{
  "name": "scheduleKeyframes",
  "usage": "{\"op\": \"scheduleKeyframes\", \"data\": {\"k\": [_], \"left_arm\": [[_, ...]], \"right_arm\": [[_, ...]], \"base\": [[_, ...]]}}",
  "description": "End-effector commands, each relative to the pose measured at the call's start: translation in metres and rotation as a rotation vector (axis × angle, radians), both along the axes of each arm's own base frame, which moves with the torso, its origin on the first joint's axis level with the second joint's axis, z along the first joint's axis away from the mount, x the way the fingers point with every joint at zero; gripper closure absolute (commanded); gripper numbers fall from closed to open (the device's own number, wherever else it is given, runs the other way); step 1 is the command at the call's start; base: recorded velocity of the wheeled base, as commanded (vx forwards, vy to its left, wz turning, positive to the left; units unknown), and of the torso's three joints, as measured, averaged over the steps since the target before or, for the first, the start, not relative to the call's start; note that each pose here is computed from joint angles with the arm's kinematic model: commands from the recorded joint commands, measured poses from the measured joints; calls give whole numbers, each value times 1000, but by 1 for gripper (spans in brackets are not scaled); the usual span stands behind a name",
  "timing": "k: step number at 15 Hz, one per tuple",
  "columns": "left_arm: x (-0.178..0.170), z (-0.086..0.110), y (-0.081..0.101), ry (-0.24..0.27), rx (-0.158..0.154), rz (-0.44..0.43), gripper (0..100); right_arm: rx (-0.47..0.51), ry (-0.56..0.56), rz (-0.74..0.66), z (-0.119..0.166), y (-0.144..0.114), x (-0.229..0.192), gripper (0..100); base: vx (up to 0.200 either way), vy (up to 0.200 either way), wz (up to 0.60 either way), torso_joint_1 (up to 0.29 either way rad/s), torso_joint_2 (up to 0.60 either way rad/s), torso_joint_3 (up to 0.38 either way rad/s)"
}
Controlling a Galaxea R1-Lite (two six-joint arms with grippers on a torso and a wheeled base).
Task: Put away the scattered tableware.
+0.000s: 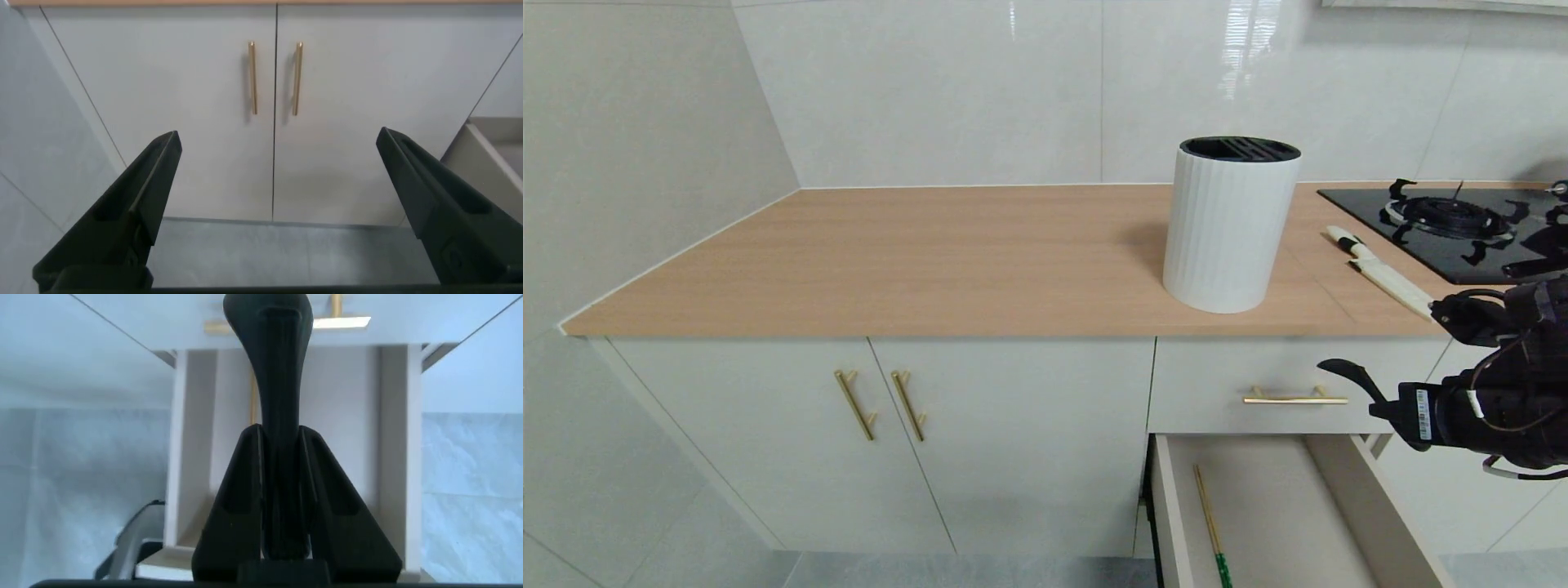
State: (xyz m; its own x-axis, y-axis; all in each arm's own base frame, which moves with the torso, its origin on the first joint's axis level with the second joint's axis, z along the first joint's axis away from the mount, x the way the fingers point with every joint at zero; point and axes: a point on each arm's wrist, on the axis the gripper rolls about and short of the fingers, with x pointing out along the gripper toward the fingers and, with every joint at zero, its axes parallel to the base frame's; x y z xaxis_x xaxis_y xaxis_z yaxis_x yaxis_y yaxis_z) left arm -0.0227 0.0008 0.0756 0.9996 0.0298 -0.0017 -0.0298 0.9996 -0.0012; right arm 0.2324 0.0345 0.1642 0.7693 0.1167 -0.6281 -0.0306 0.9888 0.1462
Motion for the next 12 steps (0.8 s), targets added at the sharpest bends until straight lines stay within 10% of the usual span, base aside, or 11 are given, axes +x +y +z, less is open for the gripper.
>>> {"op": "scheduleKeyframes", "data": {"k": [1,12], "left_arm": [[0,0,0,0,0,1,0],[0,0,0,1,0,1,0]], "right_arm": [[-5,31,7,-8,2,2,100],[-13,76,8,-21,3,12,100]], "base": [[0,0,0,-198,491,276],[0,0,0,-178,468,282]]}}
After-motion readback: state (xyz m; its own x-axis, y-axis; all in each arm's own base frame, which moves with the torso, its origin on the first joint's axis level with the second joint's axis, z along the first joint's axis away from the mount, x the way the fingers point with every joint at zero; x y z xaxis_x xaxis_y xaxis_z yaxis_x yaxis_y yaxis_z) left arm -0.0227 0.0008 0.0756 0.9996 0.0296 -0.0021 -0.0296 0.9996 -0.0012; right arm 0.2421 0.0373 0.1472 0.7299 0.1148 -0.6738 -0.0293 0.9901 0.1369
